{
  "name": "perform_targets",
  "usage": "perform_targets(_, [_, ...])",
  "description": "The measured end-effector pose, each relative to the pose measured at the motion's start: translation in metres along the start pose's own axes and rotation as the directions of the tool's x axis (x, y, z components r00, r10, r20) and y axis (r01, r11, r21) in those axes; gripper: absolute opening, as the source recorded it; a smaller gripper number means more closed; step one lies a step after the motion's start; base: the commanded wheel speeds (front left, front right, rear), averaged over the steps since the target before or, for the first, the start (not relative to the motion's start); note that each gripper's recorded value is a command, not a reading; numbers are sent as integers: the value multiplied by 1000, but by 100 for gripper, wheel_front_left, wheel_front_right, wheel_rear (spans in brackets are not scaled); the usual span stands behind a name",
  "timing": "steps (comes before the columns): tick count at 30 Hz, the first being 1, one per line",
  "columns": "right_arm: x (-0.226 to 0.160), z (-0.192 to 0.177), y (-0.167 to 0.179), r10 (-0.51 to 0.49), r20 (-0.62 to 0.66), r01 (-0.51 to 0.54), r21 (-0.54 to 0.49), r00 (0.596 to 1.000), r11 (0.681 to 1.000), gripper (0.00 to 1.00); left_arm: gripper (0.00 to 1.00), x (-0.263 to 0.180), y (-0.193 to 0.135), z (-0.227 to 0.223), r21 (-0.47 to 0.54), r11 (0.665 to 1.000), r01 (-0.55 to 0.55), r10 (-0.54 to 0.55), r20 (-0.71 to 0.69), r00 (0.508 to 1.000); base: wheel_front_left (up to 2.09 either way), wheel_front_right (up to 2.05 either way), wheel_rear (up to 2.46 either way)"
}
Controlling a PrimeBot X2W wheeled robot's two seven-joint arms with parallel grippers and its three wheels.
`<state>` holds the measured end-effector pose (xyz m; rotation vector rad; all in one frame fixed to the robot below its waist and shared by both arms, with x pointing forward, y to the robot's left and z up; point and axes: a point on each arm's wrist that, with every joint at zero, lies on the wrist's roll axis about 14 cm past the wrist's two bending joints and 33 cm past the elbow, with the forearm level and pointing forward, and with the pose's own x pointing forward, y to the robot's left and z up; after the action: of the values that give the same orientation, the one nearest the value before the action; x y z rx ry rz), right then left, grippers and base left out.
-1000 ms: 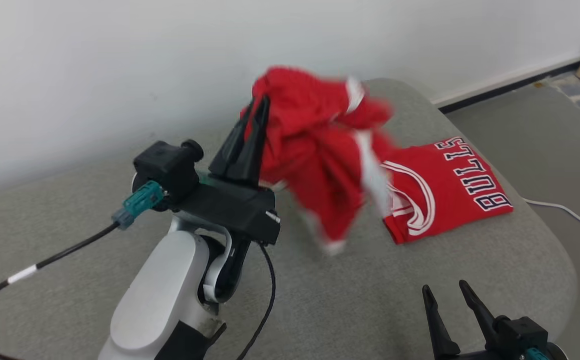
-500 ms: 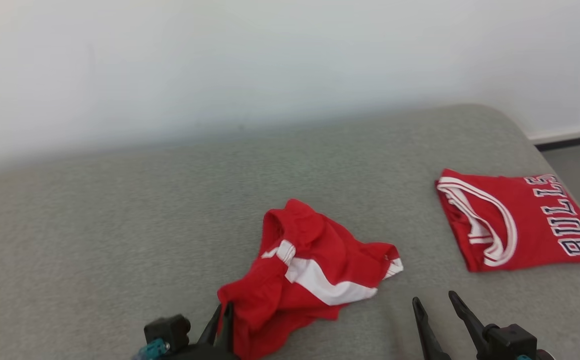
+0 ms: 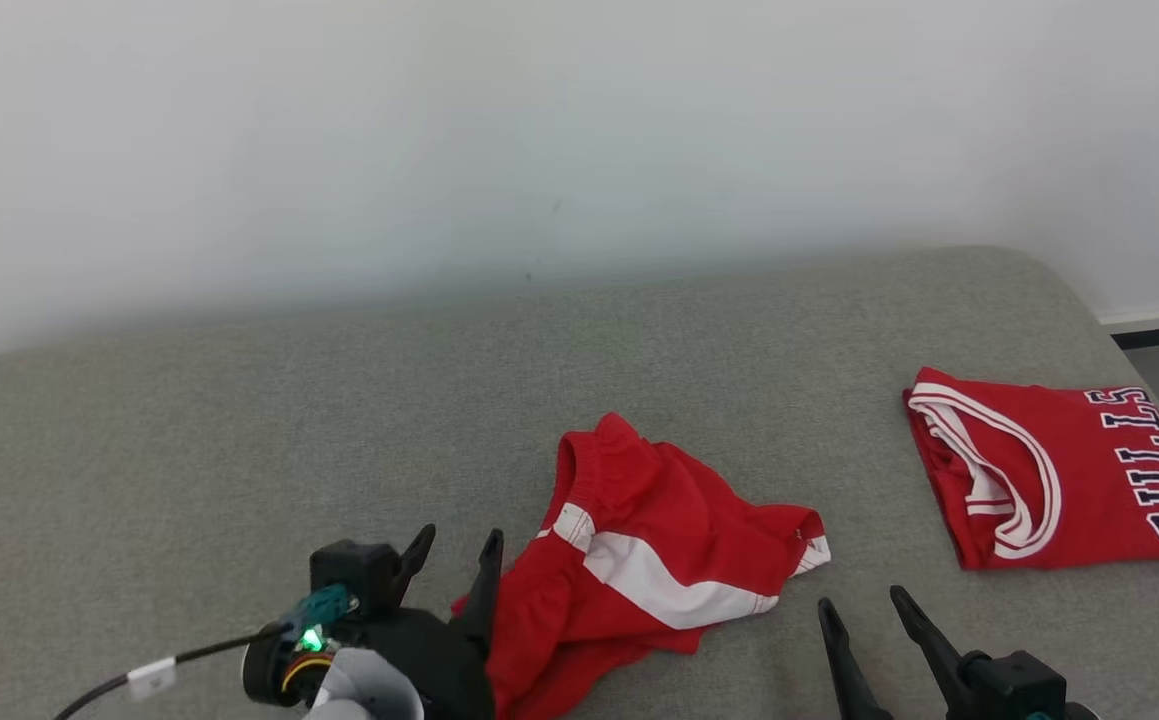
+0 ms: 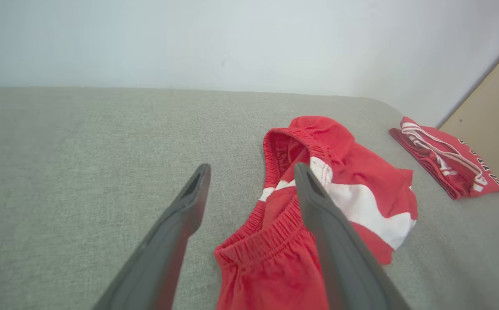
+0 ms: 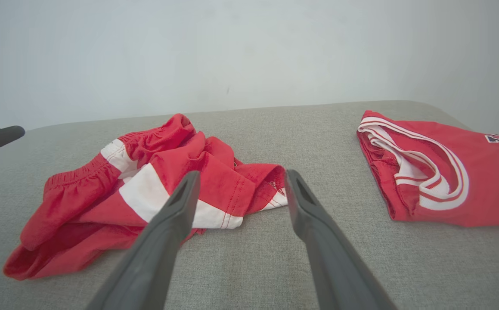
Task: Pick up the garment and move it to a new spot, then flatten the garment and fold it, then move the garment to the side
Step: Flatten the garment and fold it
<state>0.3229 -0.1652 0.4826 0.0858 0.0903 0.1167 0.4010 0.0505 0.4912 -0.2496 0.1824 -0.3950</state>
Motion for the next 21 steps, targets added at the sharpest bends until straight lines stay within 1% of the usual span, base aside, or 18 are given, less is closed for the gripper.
perform_targets(3, [-4,1,-5,-22,4,22,4,1000,1000,100,100,13,-21,-2,44,996,76,-73,-63,995,0,0,0])
perform_targets(7, [-12,0,-19,-72,6,72,9,997,997,100,100,28,-39,-19,70,987,143,-129,-177,976,0,0,0])
perform_targets(10, [-19,-3,-31,-114,-1,114,14,993,993,100,100,41,-49,-26,90,979,185,-159,-236,959,0,0,0])
perform_targets(15, [-28,-8,-45,-170,-13,170,20,985,985,100,100,57,-56,-41,118,970,214,-167,-320,932,0,0,0])
perform_targets(16, [-29,-9,-47,-178,-14,178,20,984,984,100,91,59,-56,-44,119,970,213,-162,-335,928,0,0,0])
perform_targets(17, [-30,-9,-49,-185,-16,185,20,983,983,100,69,61,-57,-47,119,969,215,-163,-342,925,0,0,0])
perform_targets(18, [-30,-10,-51,-191,-18,191,20,981,981,100,38,62,-57,-49,118,969,217,-164,-349,923,0,0,0])
perform_targets(20, [-32,-12,-53,-201,-23,201,20,979,979,100,2,64,-58,-54,114,968,222,-167,-361,917,0,0,0])
perform_targets(21, [-32,-12,-54,-205,-24,205,20,978,978,100,0,64,-58,-55,110,969,223,-170,-360,917,0,0,0])
